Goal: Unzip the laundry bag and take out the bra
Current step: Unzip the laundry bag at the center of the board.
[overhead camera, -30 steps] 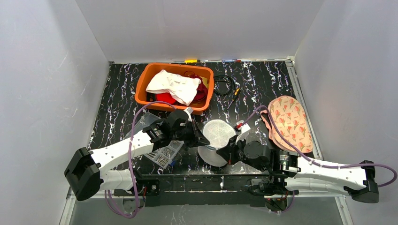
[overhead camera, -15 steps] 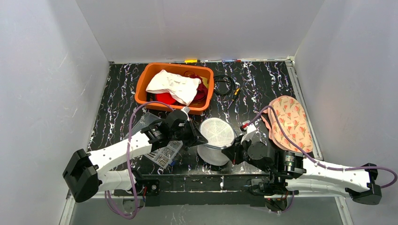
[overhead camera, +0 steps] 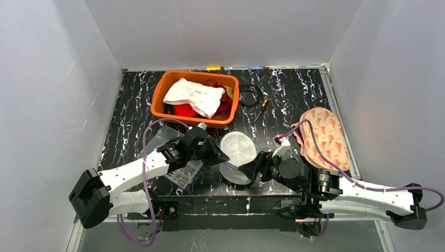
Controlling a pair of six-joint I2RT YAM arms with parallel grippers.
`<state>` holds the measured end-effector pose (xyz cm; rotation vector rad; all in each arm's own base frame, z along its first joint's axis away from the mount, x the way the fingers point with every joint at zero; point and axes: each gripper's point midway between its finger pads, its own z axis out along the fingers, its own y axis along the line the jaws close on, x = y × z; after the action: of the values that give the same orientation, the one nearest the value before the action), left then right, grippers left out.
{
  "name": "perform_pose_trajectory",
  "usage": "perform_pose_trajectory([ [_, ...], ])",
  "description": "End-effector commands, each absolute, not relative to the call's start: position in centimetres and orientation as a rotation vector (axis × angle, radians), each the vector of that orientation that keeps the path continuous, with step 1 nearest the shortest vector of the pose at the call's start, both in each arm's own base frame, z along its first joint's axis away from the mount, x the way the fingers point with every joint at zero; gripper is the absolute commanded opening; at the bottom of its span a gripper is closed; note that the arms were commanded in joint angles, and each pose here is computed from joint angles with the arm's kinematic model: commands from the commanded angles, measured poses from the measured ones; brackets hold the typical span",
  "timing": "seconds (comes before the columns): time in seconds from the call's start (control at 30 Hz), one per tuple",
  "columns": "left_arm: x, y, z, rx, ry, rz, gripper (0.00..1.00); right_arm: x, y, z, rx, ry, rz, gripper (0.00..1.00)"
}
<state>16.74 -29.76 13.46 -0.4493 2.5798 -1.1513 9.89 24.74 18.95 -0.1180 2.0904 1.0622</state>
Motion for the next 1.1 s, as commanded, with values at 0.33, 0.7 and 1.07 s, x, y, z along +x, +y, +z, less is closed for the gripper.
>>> perform_pose_trajectory([
  [0.33,19.3,-29.7,18.0,-0.604,2.299,-1.304,0.0,11.9,23.9,17.3,0.441,2.083,1.17,0.8],
  [0.7,19.1,-29.2,17.6,-0.617,2.277,-1.289,0.0,14.2,25.1,18.6,0.541,1.964,1.148,0.76],
  [1.07,18.4,-29.5,18.1,-0.565,2.265,-1.298,0.0,15.9,26.5,17.7,0.594,2.004,1.179,0.7],
])
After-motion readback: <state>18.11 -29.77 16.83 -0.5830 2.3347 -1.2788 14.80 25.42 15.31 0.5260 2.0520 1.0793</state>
